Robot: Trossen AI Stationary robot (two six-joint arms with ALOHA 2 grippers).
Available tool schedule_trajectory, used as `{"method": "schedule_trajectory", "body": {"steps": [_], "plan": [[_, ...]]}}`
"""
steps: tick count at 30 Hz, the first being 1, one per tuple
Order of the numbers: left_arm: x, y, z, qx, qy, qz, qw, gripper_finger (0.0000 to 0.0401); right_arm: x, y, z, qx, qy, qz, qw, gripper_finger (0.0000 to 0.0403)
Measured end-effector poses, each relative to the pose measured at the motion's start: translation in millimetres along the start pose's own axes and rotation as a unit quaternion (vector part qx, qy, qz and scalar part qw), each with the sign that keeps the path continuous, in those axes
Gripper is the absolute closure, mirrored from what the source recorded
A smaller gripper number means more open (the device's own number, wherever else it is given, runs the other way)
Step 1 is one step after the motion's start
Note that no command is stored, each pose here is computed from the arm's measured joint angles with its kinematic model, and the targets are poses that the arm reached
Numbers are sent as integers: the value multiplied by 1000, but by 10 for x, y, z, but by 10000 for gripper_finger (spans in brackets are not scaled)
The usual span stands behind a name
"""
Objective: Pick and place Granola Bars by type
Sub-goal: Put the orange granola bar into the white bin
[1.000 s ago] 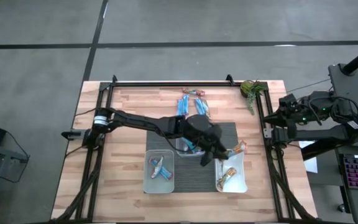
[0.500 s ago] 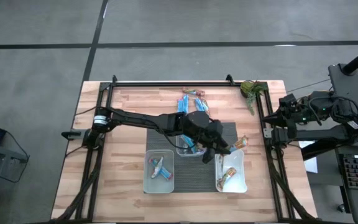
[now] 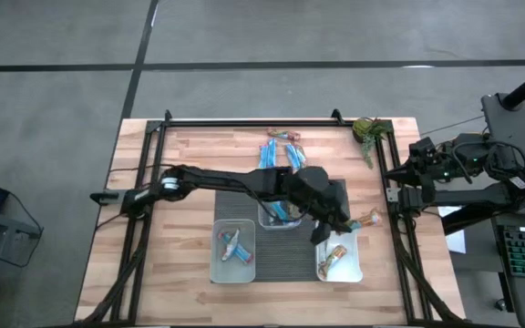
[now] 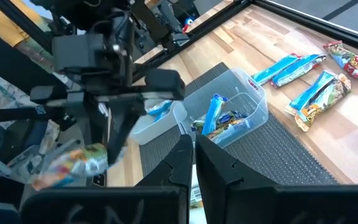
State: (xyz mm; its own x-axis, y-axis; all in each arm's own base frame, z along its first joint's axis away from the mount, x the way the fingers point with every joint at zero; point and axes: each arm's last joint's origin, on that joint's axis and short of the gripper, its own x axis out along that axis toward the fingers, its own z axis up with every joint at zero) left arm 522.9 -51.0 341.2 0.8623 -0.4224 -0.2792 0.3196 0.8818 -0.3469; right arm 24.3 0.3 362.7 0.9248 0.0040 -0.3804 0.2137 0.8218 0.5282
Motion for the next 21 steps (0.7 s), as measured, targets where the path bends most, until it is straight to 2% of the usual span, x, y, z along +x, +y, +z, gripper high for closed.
{"method": "schedule_trajectory", "body": {"steps": [7, 21], "plan": [[126, 72, -152, -16, 39, -12, 999, 324, 0, -1, -1, 0, 1, -1, 1000, 390], [264, 248, -591, -51, 103, 13, 993, 324, 0, -2, -3, -2, 1, -1, 1000, 390]]}}
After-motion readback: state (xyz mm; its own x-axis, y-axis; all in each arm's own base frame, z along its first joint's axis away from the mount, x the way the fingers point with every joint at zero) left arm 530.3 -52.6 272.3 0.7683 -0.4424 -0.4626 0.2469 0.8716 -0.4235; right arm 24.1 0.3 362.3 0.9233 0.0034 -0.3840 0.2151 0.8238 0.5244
